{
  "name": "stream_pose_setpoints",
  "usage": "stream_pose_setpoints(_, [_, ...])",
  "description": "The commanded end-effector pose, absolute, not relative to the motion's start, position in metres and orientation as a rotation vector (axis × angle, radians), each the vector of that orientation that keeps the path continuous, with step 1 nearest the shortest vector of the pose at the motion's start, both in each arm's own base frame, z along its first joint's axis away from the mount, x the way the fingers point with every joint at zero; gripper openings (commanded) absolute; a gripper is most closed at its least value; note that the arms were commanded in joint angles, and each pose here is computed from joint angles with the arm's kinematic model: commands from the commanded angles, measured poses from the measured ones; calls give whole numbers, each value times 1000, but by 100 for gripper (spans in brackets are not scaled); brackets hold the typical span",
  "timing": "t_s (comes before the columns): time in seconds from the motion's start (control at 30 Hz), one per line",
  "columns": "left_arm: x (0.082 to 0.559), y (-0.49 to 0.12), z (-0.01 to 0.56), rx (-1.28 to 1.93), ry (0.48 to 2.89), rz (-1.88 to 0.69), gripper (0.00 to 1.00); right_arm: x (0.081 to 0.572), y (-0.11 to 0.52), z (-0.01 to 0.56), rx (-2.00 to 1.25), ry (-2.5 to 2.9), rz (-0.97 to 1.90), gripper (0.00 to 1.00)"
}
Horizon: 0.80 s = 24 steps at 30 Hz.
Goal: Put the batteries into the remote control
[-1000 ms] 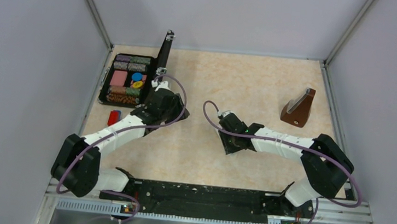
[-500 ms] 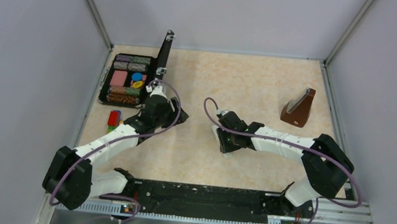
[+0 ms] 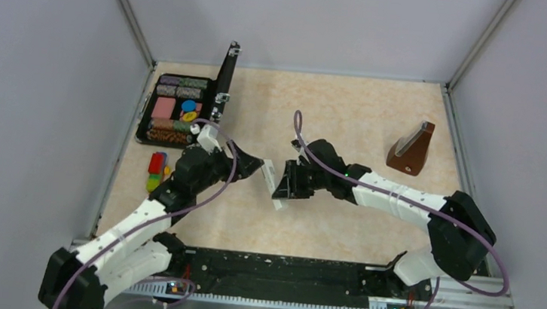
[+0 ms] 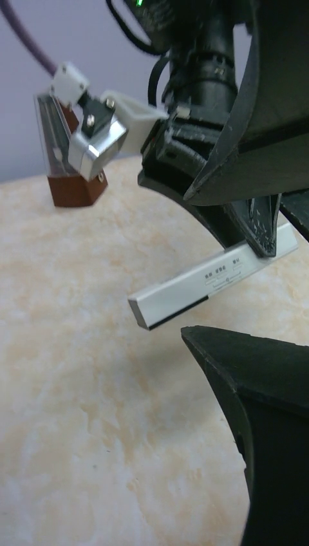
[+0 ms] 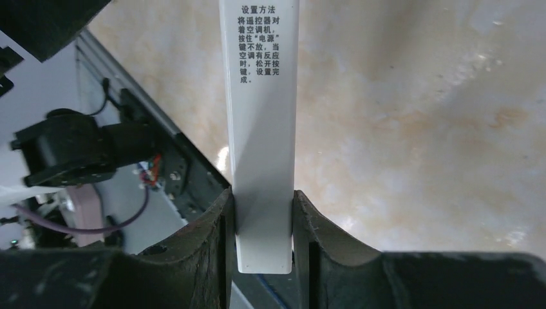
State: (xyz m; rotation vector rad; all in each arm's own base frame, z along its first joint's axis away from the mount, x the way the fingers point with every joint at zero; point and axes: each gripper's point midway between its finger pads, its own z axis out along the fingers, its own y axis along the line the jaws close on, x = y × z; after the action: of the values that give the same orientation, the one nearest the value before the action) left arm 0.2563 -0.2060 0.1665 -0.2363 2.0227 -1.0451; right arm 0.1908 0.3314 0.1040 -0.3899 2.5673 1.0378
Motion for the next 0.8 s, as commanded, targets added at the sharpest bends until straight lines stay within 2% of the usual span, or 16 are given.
stream_pose_setpoints(0.0, [247,-196,227,-216,1828,-1099,75,200,367,188,-323,2333,1394,13])
stream_pose_setpoints(0.17, [227,-187,283,-198,1699,-1169,81,199,378,247,-277,2219,1577,12])
stream_pose_setpoints(0.43, [209,-193,343,-168,1657,-1286,91,197,373,343,-266,1991,1754,12])
stream_pose_setpoints(0.6, [211,-189,360,-189,1608,-1284,93,188,372,367,-284,1917,1839,12])
stream_pose_setpoints(0.77, [201,-211,384,-71,1528,-1455,92,180,370,376,-295,1877,1906,12])
